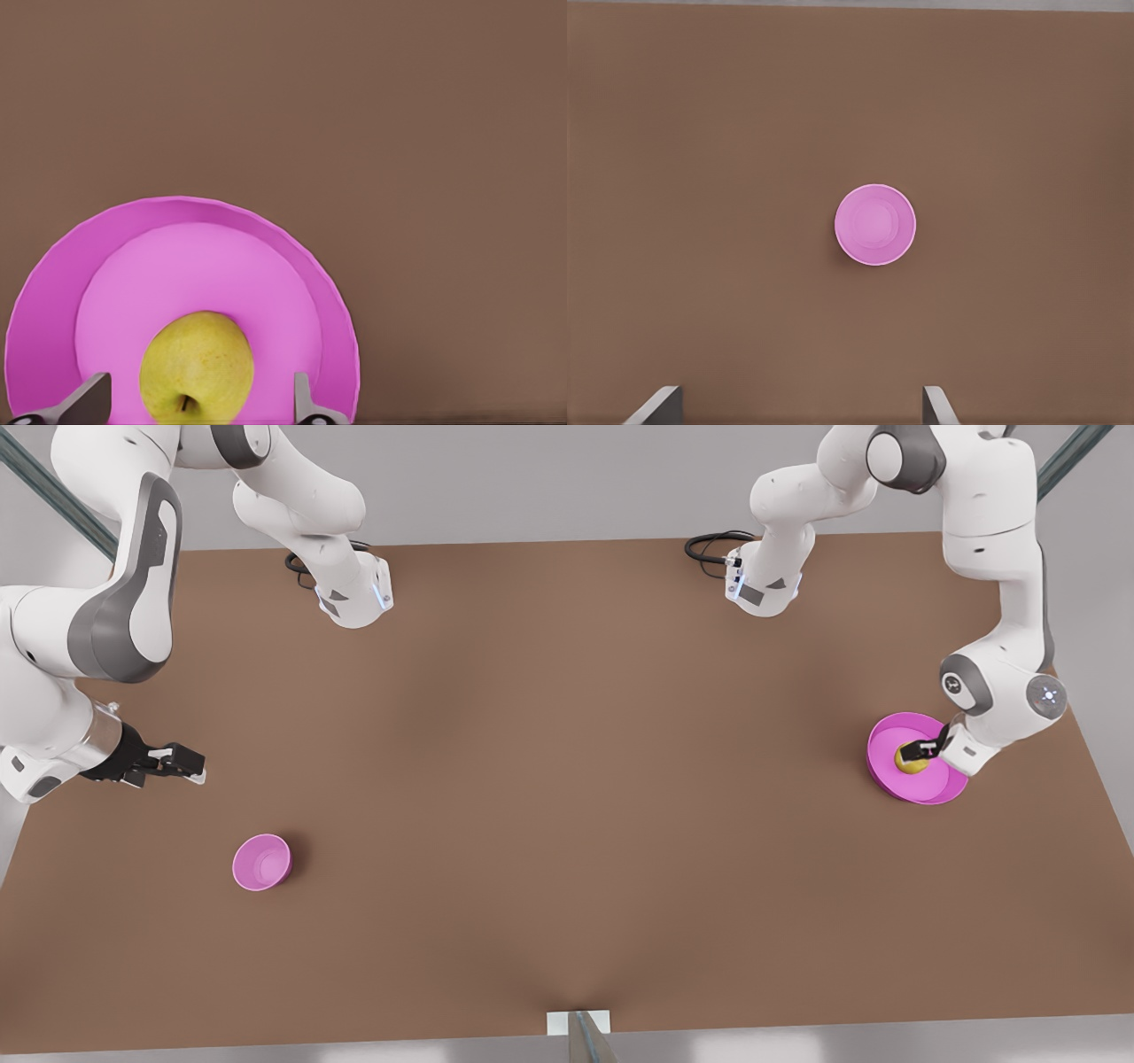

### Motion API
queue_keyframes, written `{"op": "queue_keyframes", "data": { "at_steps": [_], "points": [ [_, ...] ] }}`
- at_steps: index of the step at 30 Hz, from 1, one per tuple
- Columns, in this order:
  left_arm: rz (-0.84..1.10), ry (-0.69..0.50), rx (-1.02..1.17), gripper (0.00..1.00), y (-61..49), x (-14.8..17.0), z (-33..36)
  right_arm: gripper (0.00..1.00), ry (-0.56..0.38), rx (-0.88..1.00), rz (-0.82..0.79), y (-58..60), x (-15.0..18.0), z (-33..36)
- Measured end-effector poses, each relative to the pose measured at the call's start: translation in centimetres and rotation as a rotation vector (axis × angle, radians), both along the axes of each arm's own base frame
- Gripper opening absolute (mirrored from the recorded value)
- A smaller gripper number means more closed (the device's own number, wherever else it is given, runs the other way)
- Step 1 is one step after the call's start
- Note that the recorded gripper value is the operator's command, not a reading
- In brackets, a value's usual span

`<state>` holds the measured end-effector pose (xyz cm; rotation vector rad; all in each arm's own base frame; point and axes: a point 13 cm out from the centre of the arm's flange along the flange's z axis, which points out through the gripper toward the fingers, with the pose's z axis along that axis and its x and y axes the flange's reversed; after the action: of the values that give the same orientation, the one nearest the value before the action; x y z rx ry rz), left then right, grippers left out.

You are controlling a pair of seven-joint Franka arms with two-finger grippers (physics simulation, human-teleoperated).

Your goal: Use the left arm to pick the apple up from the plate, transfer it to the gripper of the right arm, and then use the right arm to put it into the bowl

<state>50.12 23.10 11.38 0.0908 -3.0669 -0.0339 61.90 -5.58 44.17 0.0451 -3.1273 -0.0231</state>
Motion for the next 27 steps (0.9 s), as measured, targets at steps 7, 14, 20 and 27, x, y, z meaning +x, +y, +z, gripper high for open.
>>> {"op": "queue_keyframes", "data": {
  "at_steps": [7,14,20,27],
  "points": [
    [-0.045,0.046,0.0,1.0,1.7,-2.0,-2.9,1.0,0.001,0.0,0.006,0.0,0.0,-0.1],
    [-0.074,0.049,-0.007,1.0,1.8,-2.1,-5.8,1.0,0.001,0.001,0.011,0.1,0.0,-0.1],
    [-0.095,0.03,-0.007,0.89,1.8,-1.5,-6.3,1.0,0.004,0.001,0.013,0.0,0.1,-0.3],
    [-0.11,0.025,-0.014,0.84,1.7,-1.5,-6.7,1.0,0.004,0.001,0.014,0.0,0.0,-0.3]
  ]
}}
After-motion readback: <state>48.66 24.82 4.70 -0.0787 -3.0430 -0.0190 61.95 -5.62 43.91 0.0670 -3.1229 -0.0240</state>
